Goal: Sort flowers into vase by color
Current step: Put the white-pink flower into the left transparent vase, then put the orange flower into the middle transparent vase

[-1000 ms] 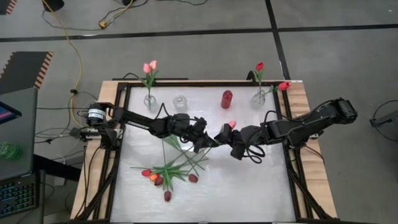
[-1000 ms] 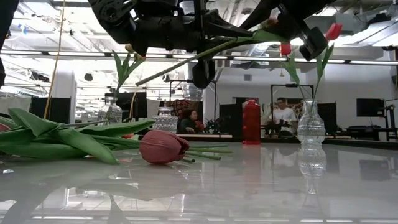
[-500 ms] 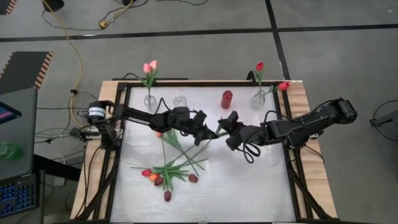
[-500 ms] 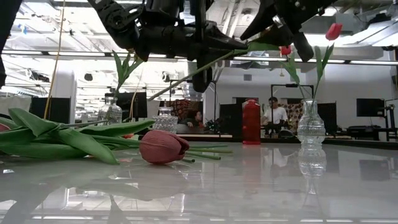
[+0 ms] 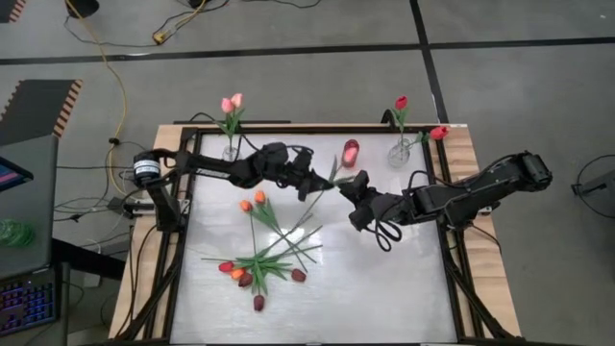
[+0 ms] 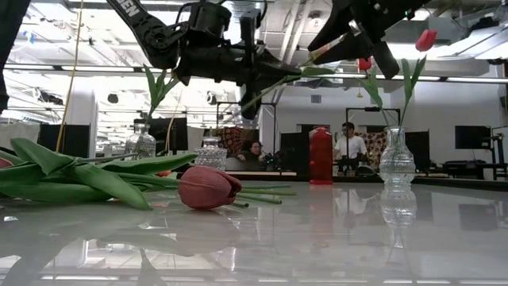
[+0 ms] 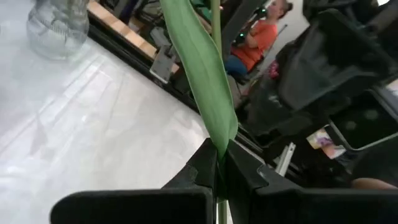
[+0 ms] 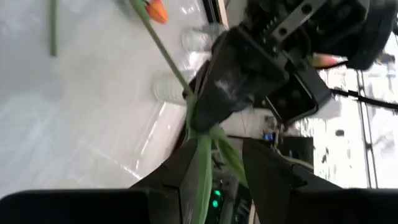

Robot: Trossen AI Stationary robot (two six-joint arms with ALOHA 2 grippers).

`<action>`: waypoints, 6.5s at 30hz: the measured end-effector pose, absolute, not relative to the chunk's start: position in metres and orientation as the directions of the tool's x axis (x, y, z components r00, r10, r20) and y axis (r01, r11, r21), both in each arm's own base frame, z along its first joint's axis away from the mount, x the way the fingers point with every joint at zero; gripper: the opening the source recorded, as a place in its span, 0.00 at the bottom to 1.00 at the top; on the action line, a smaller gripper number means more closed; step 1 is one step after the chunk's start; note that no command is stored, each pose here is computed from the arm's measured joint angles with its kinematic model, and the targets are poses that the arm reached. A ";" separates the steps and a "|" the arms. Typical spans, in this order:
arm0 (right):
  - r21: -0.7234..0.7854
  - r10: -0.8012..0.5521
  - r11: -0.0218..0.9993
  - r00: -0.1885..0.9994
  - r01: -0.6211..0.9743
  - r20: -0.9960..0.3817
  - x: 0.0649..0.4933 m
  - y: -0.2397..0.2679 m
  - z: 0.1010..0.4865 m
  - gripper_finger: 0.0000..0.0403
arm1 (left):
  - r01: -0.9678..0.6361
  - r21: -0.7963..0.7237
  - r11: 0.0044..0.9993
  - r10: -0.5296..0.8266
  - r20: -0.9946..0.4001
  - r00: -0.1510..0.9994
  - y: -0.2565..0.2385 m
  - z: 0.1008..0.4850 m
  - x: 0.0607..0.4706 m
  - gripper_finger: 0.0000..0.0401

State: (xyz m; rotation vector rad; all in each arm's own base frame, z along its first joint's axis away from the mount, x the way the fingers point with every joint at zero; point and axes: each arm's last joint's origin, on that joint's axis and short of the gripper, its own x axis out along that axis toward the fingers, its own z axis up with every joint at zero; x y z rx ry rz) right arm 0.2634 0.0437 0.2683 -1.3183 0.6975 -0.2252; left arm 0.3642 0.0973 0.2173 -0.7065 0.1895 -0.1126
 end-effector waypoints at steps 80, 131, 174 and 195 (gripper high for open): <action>-0.494 -0.417 0.851 0.799 0.176 -0.434 0.271 -0.016 0.265 0.37 | -0.924 -0.016 0.382 0.881 0.309 0.359 0.092 0.247 0.123 0.00; -0.426 -0.417 0.876 0.799 0.226 -0.434 0.271 -0.016 0.265 0.37 | -0.964 0.051 0.262 0.953 0.143 0.267 0.047 0.246 0.100 0.40; -0.167 -0.264 0.958 0.940 0.231 -0.216 0.297 0.002 0.275 0.37 | -0.405 -0.016 0.914 0.405 0.056 0.912 -0.019 0.229 0.111 0.40; 0.018 -0.173 0.976 0.817 0.219 -0.550 0.418 0.023 0.214 0.37 | -0.391 -0.006 0.920 0.391 0.045 0.919 -0.020 0.228 0.112 0.40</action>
